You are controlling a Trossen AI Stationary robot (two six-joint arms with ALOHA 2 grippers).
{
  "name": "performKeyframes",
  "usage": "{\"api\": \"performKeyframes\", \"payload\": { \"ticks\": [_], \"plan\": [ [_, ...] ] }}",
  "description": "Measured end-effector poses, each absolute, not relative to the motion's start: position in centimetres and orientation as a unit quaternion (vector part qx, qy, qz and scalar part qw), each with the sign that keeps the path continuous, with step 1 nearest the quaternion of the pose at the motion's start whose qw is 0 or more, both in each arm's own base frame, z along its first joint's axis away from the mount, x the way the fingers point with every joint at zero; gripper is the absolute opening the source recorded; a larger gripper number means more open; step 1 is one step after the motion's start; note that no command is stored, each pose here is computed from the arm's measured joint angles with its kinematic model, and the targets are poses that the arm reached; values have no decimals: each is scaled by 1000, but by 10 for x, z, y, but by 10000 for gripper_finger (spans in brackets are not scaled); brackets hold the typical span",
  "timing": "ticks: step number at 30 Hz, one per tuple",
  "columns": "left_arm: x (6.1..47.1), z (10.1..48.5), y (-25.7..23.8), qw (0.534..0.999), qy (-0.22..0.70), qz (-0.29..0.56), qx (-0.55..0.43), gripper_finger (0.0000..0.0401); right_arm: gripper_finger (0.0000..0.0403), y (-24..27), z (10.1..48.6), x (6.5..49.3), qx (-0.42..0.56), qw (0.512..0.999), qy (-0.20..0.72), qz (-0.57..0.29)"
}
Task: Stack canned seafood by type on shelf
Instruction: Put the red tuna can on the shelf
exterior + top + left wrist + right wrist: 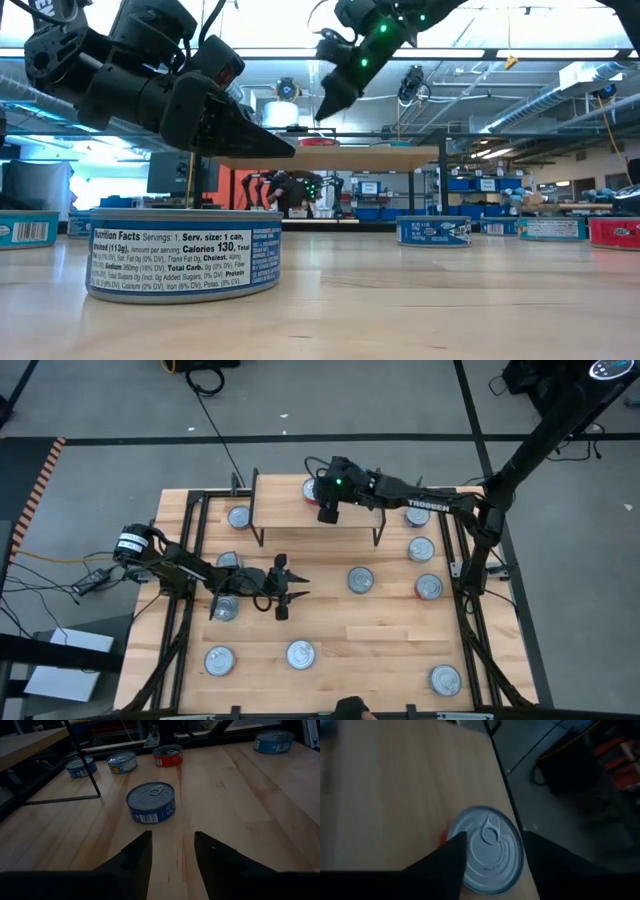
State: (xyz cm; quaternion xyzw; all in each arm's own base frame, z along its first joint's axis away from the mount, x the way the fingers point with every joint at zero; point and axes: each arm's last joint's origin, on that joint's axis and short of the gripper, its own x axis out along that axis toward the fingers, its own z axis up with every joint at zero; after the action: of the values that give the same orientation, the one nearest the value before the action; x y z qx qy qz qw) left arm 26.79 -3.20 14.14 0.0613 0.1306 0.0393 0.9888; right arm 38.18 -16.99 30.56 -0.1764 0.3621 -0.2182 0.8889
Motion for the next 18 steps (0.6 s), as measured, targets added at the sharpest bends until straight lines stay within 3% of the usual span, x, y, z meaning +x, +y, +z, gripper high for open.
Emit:
{"api": "performKeyframes", "payload": {
  "ticks": [4,9,18],
  "plan": [
    [268,141,-32,989,130,38,61,151,137,-182,318,376,-128,901,349,-223],
    [268,141,-32,989,130,38,61,151,22,-190,313,367,-76,911,368,-170],
    [268,141,-32,989,130,38,61,151,6,-186,302,360,-76,895,422,-125]
  ]
}}
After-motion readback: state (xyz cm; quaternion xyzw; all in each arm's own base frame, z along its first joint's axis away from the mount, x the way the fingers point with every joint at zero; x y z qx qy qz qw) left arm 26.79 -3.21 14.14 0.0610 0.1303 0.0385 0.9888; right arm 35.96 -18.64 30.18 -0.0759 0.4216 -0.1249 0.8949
